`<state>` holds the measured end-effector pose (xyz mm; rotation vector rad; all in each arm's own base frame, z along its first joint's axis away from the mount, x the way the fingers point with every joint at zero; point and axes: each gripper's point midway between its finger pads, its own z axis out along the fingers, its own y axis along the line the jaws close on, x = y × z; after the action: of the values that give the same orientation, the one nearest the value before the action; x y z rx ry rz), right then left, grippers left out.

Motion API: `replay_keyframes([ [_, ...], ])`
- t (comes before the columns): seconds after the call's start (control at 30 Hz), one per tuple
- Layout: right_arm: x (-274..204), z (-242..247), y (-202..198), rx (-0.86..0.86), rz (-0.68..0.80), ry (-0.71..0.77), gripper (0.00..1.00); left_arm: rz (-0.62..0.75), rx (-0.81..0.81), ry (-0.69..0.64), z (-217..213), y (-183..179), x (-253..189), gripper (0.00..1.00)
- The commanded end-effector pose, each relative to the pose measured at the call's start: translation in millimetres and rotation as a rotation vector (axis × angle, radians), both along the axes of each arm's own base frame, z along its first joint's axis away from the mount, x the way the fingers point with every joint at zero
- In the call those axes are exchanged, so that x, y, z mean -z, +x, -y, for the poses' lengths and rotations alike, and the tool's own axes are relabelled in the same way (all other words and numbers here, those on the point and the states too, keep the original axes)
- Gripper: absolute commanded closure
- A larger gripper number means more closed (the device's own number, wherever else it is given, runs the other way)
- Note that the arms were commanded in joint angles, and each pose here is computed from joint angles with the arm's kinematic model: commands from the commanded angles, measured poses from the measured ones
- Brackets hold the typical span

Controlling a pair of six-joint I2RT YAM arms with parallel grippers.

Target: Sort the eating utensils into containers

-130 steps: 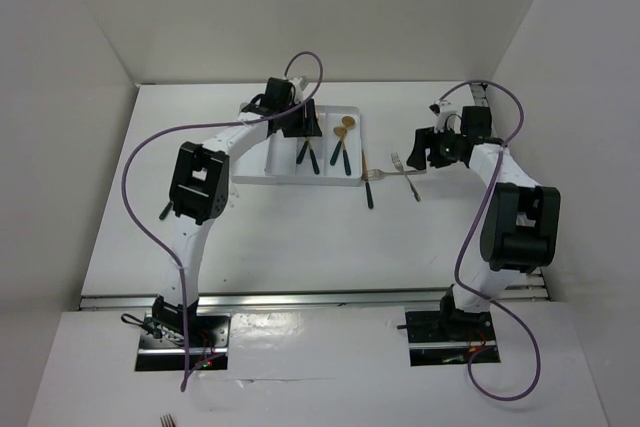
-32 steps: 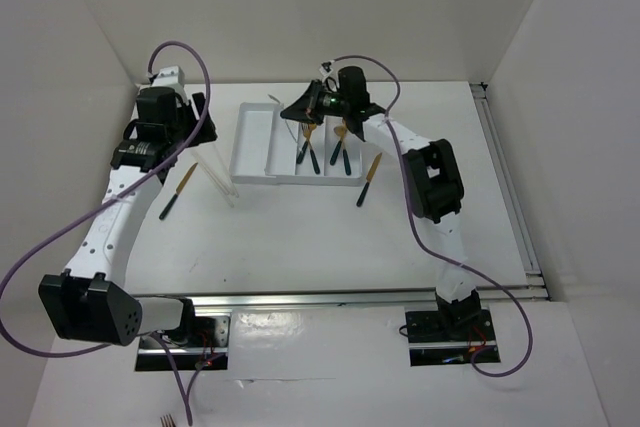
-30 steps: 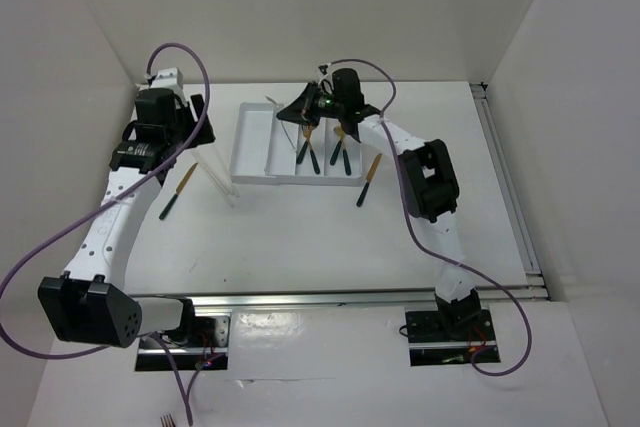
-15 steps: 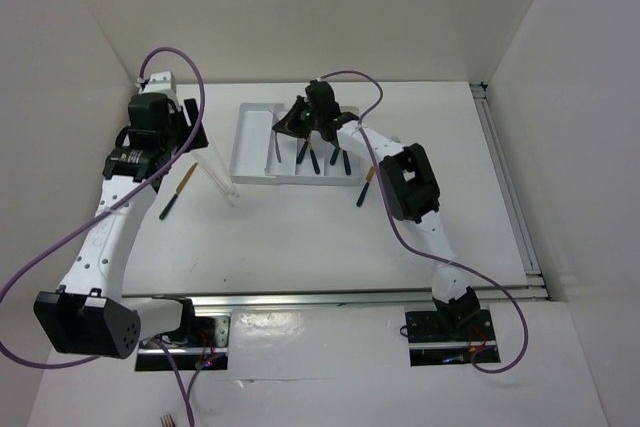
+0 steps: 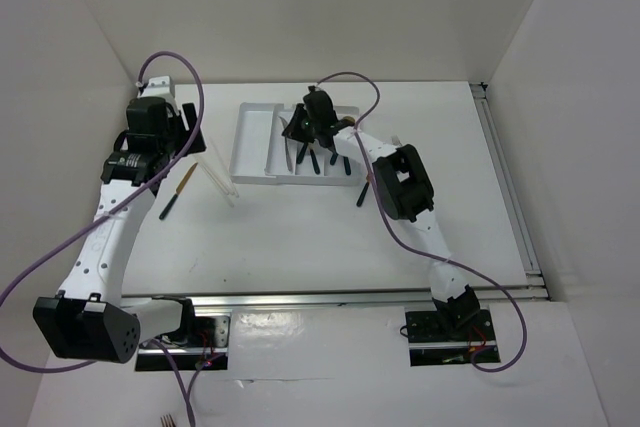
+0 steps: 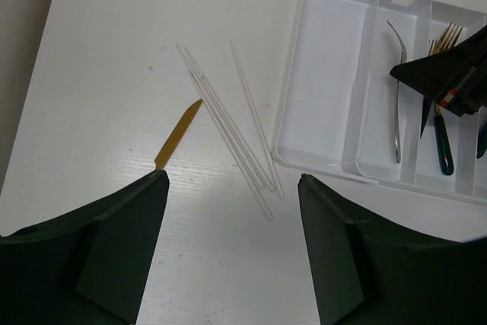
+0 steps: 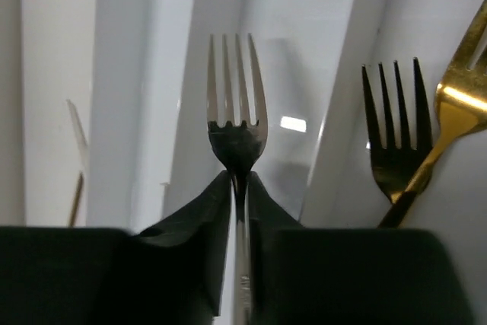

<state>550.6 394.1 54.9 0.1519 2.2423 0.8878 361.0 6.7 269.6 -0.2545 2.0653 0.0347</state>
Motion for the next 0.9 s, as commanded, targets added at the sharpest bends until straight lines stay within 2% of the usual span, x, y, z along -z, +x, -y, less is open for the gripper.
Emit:
replay_keyframes([
  [0.0,-22,-9,11,-0.055,0.147,0.005,0.66,0.044,-0.013,0.012,-5,-5,-13,0.18],
  [0.07,-29,-13,10,-0.081,0.172,0.016,0.51,0.035,-0.013,0.013,-5,-6,-9,0.18],
  [0.13,-45,-12,8,-0.13,0.213,0.031,0.44,0.036,-0.013,0.013,-5,-8,-8,0.18],
  [0.27,-96,-14,1,-0.211,0.349,0.023,0.41,0.024,0.008,0.002,-1,-10,3,0.18],
  [0.3,-122,-11,-2,-0.24,0.42,0.001,0.44,0.034,0.008,0.002,-1,-12,-1,0.18],
  [0.37,-137,-4,-10,-0.266,0.477,-0.045,0.47,0.034,0.029,-0.01,3,-12,7,0.18],
  [0.4,-169,-3,-18,-0.273,0.555,-0.06,0.47,0.034,0.029,-0.01,3,-12,9,0.18],
  [0.43,-178,5,-17,-0.292,0.633,-0.14,0.47,0.043,0.04,-0.016,5,-13,8,0.18],
  [0.47,-171,13,-21,-0.271,0.638,-0.212,0.47,0.055,0.04,-0.016,5,-10,8,0.18],
  [0.5,-196,22,-27,-0.263,0.692,-0.237,0.44,0.049,0.048,-0.02,7,-10,13,0.18],
  [0.53,-199,31,-29,-0.26,0.722,-0.292,0.4,0.059,0.043,-0.03,8,-9,11,0.18],
  [0.57,-182,46,-32,-0.225,0.697,-0.35,0.39,0.056,0.043,-0.03,8,-9,15,0.18],
  [0.6,-204,58,-40,-0.201,0.735,-0.375,0.37,0.059,0.039,-0.038,8,-8,17,0.16],
  [0.63,-204,68,-44,-0.209,0.763,-0.442,0.35,0.06,0.033,-0.049,8,-8,17,0.16],
  [0.7,-178,90,-58,-0.255,0.727,-0.541,0.35,0.041,0.036,-0.061,10,-7,25,0.18],
  [0.73,-190,109,-61,-0.24,0.744,-0.568,0.35,0.018,0.036,-0.061,10,-7,34,0.19],
  [0.8,-164,139,-70,-0.247,0.684,-0.649,0.35,0.019,0.029,-0.073,11,-5,35,0.19],
  [0.87,-163,178,-70,-0.216,0.649,-0.702,0.35,0.006,0.042,-0.08,14,-3,39,0.19],
])
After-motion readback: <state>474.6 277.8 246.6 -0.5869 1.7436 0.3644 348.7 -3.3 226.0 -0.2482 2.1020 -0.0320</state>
